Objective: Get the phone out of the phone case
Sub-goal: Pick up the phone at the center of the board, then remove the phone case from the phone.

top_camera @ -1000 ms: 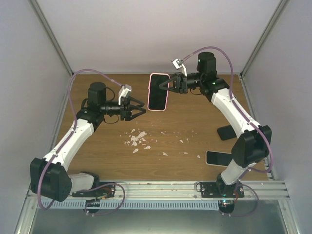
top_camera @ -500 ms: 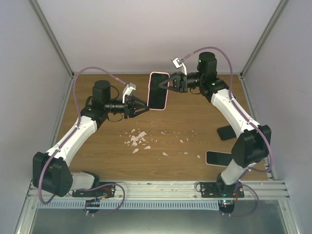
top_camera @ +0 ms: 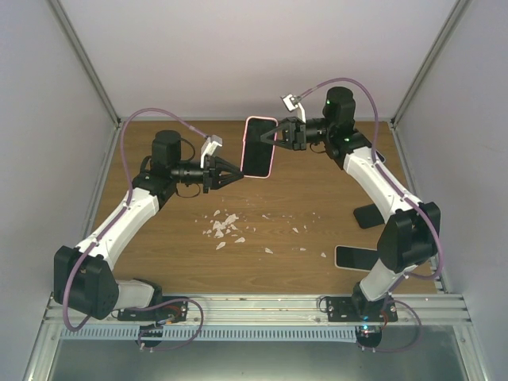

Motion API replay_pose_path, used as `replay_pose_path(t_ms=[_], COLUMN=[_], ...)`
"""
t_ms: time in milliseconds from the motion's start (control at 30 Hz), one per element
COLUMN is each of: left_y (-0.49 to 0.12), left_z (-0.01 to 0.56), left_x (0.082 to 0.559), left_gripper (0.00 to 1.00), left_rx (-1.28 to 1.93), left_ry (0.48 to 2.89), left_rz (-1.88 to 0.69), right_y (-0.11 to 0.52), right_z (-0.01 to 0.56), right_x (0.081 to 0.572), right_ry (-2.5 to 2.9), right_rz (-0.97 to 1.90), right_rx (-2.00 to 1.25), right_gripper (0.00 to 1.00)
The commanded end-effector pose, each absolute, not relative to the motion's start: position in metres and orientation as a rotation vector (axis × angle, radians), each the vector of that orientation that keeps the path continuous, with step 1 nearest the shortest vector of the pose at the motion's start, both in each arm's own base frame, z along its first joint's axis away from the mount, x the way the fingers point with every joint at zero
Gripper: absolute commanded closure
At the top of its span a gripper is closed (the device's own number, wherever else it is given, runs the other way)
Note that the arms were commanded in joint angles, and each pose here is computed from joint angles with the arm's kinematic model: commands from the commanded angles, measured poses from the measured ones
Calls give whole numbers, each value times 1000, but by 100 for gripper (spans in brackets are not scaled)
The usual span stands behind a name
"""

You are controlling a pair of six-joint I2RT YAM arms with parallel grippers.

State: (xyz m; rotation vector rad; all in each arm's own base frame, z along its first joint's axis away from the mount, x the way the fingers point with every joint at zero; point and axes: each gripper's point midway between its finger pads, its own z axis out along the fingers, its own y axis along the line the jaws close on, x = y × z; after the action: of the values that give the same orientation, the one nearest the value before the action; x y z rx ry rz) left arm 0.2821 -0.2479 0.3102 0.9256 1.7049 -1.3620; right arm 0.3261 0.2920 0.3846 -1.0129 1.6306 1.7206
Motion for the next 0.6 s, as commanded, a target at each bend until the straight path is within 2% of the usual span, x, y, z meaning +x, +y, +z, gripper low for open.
replay_pose_path(t_ms=[0, 267, 567], left_y=[-249, -249, -249], left_z=[311, 311, 305], left_x=[291, 289, 298], left_gripper=[90, 94, 94], left_rx=[945, 962, 938], left_ry=[1667, 1656, 1687], left_rz=[-1297, -1293, -1267], right_y=[286, 284, 283], right_z=[410, 413, 417], right_x=[289, 283, 278], right_ry=[1543, 1539, 1529], right_rz=[1806, 1823, 1829], right_rx=[-1149, -1167, -1185], right_gripper=[100, 99, 100])
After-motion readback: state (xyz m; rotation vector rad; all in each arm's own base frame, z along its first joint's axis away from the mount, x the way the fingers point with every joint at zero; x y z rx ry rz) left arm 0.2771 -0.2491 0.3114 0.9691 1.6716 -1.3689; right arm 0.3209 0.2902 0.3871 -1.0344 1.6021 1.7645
